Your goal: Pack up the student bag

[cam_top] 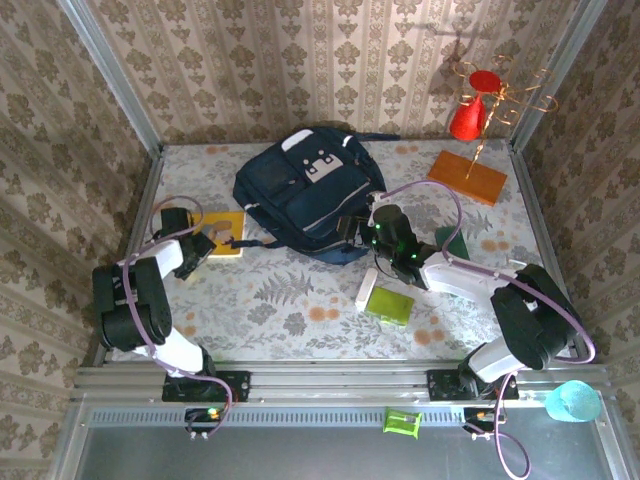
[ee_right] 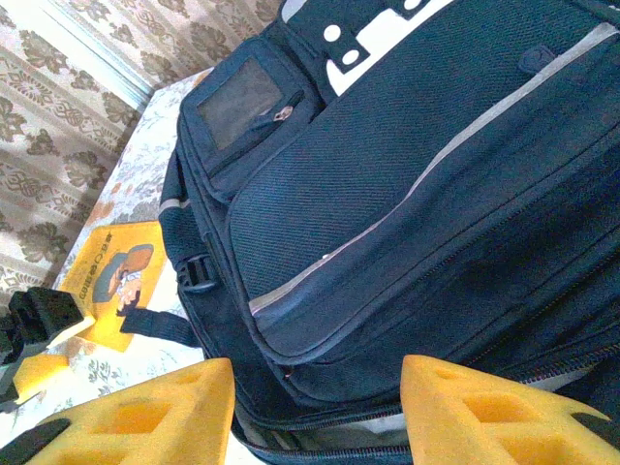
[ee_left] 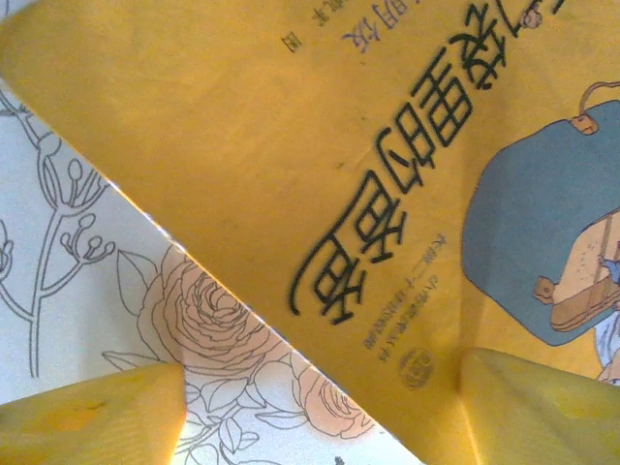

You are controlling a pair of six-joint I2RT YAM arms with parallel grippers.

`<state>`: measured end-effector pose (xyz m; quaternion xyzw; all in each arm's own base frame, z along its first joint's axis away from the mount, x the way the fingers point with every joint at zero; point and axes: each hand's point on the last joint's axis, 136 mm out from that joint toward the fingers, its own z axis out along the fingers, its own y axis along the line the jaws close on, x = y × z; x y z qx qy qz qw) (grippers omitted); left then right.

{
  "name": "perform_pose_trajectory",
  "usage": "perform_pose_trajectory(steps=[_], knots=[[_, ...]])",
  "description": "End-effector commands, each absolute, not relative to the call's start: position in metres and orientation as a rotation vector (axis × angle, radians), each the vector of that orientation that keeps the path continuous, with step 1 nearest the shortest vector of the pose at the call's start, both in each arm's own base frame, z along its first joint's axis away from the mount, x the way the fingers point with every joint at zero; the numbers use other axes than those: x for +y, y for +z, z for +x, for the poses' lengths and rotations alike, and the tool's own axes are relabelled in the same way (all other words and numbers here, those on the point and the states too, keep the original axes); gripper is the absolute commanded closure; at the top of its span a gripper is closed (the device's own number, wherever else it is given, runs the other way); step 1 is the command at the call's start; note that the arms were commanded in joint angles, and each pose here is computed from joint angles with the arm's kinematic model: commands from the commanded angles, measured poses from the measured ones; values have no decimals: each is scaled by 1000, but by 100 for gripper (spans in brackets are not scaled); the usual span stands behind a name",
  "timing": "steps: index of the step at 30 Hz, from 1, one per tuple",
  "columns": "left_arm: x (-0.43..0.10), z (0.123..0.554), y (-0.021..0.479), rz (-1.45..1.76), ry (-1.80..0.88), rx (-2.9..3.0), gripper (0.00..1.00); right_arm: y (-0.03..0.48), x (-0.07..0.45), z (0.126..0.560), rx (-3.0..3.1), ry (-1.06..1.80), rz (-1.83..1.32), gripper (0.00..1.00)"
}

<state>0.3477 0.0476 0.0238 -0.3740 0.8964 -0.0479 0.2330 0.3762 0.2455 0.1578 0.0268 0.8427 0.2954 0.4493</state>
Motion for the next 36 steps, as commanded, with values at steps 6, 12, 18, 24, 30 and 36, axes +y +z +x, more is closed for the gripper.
perform_pose_trajectory(steps=[6, 12, 18, 24, 30, 36], knots=[[40, 390, 24, -937, -261, 2377, 44, 149, 250, 378, 2097, 777, 81, 50], [43, 395, 25, -939, -274, 2357, 62, 145, 253, 378, 2107, 793, 88, 50], [48, 394, 24, -937, -266, 2339, 79, 141, 253, 378, 2117, 794, 96, 50], [51, 390, 26, -936, -286, 2318, 94, 143, 253, 378, 2117, 799, 100, 51], [52, 372, 40, -919, -288, 2274, 100, 146, 251, 377, 2120, 791, 101, 51], [47, 325, 46, -931, -265, 2267, 100, 150, 250, 373, 2126, 782, 82, 51]])
